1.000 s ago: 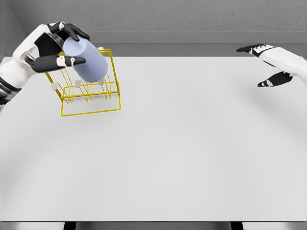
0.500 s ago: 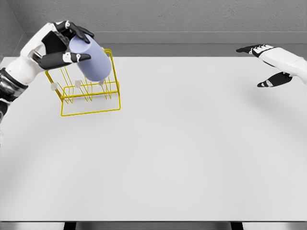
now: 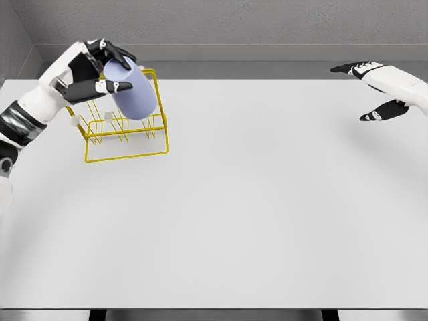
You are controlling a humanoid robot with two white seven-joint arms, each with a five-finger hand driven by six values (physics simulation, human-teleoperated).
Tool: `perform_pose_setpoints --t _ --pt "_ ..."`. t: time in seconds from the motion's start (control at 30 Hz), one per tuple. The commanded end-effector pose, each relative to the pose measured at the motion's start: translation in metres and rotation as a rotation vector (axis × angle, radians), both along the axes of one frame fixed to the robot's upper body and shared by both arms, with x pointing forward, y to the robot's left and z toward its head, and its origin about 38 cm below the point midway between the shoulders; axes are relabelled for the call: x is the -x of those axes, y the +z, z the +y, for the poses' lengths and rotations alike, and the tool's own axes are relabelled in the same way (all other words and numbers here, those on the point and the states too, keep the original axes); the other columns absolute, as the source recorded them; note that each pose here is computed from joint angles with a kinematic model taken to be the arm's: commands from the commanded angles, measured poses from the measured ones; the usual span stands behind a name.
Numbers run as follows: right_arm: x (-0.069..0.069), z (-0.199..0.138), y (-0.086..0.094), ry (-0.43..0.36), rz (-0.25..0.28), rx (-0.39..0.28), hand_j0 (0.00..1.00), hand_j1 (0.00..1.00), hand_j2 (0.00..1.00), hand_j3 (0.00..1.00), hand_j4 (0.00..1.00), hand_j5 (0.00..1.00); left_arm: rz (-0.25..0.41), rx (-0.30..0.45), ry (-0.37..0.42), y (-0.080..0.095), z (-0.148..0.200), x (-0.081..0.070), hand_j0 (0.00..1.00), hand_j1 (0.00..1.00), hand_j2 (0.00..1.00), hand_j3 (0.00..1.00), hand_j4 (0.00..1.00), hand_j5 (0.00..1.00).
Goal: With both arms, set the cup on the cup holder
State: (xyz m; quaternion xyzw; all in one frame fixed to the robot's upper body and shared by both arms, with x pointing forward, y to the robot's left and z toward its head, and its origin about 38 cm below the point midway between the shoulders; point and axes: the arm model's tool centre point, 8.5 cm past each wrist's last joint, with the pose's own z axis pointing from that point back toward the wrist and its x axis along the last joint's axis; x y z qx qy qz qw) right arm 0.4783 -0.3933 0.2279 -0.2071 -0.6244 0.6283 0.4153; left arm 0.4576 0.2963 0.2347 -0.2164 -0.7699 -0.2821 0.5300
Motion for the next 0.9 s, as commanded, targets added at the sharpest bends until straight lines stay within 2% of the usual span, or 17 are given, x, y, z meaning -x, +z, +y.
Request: perform_pose_setpoints --t 0.0,0.23,0.27,0.37,0.4,0.43,0.87 --pt "0.0 -0.0008 0.0011 -0.003 -0.001 -0.007 1.0 1.0 1.0 1.0 1.0 1.0 0.012 0.005 0.005 -0.0038 0.0015 -0.0009 0.36 0.36 0.36 0.36 0.36 0.36" --pt "0.0006 -0.0032 0.002 -0.01 -0.005 -0.011 1.0 1.0 1.0 1.0 1.0 1.0 0.029 -0.017 -0.005 -0.0132 -0.0062 -0.0014 0.38 0.38 0.38 0.38 0.38 0.38" --pt "0.0006 -0.0032 0.002 -0.01 -0.005 -0.011 1.0 1.0 1.0 1.0 1.0 1.0 0.027 -0.017 -0.005 -0.0131 -0.0062 -0.0014 0.49 0.49 0.49 0.49 0.49 0.49" --pt "0.0004 -0.0025 0.0018 -0.009 -0.005 -0.012 1.0 1.0 1.0 1.0 1.0 1.0 0.022 -0.025 -0.003 -0.0129 -0.0057 -0.0012 0.92 0.92 0.92 0.92 0.92 0.92" --pt "0.0002 -0.0025 0.0025 -0.008 -0.006 -0.012 1.0 1.0 1.0 1.0 1.0 1.0 0.022 -0.028 -0.002 -0.0134 -0.0051 -0.0009 0.98 0.98 0.98 0.98 0.98 0.98" --pt "0.0002 -0.0025 0.0025 -0.008 -0.006 -0.012 1.0 1.0 1.0 1.0 1.0 1.0 0.019 -0.029 0.0 -0.0123 -0.0042 -0.0012 1.0 1.0 1.0 1.0 1.0 1.0" --pt "0.0006 -0.0032 0.0021 -0.01 -0.005 -0.011 1.0 1.0 1.0 1.0 1.0 1.0 0.015 -0.024 -0.001 -0.0107 -0.0046 -0.0013 1.0 1.0 1.0 1.0 1.0 1.0"
